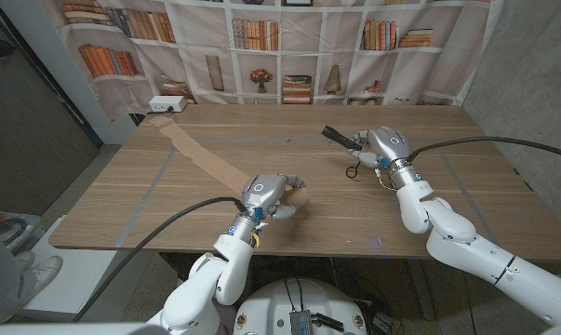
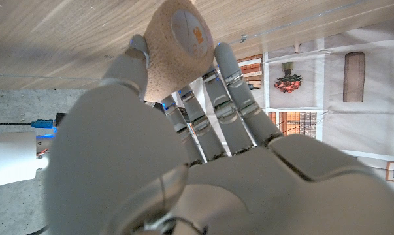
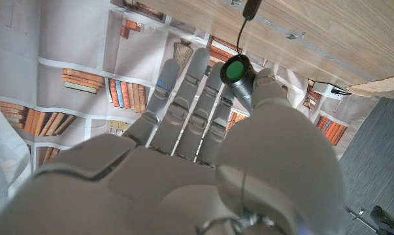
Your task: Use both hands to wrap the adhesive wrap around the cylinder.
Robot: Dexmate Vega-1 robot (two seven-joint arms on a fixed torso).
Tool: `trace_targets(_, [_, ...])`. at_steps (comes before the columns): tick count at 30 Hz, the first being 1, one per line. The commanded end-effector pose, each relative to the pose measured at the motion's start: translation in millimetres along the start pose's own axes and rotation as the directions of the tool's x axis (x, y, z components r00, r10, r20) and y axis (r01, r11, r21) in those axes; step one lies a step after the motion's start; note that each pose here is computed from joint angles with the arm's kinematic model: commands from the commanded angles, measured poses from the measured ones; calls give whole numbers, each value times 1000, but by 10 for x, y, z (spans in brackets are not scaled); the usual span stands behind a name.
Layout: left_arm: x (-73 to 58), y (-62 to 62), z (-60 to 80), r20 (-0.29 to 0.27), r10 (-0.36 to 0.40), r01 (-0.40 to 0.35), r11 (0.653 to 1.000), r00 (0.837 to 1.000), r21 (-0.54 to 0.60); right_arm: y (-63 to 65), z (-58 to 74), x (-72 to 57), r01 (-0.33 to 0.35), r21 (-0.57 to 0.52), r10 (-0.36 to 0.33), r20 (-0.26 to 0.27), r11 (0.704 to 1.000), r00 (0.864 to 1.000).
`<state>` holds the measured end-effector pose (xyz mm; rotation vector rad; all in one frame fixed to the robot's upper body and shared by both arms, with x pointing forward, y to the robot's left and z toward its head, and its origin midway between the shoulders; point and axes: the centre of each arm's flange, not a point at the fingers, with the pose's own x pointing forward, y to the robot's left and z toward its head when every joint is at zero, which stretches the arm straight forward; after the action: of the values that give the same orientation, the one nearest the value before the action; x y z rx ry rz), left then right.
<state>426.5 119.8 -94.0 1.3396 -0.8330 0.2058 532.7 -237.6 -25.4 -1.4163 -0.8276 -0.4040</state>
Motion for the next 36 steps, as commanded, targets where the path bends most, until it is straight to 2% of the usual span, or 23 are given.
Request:
trace_targets(1, [279,145,-138,-29,37,-38,997,999,-69,-27,-27,40,17,-6,-17,3,1000,1000])
trace_targets(2, [312,165,-150,-25,30,-31,997,999,-76,-33,-30,42,21,-6,-21,2,1000,1000])
trace_targets(6, [406,237,-169,-17,84,-84,995,996,-51,-64,-44,55,32,-13,-32,2,999,999])
trace_targets(7, [441,259,-183,-5,71,-71,996,997,-59,-72,-47,58,33,-15,-33,3,999,999])
trace_targets(8, [452,270,-189,-16,105,-106,992,994,-64,-86,-48,63,38,-22,-37,6,999,999])
trace_targets(11, [480,295,-198,-8,84,-84,993,996,-82,-106,-50,68,43,-27,-43,10,999,999])
trace_targets(18, [486,288,-181,-2,91,-91,993,996,-80,-168,-60,67,62,-32,-62,12,998,998])
trace_targets(20, [498,307,-183,-2,73,-73,994,997,-87,-189,-67,64,71,-34,-70,13,997,997])
trace_targets(27, [497,355,-243,-33,115,-118,985,993,-123,-264,-61,49,70,-50,-68,39,996,997])
trace_targets(36, [547,491,-282,-26,130,-132,982,991,-136,-298,-9,59,74,-61,-70,62,995,996])
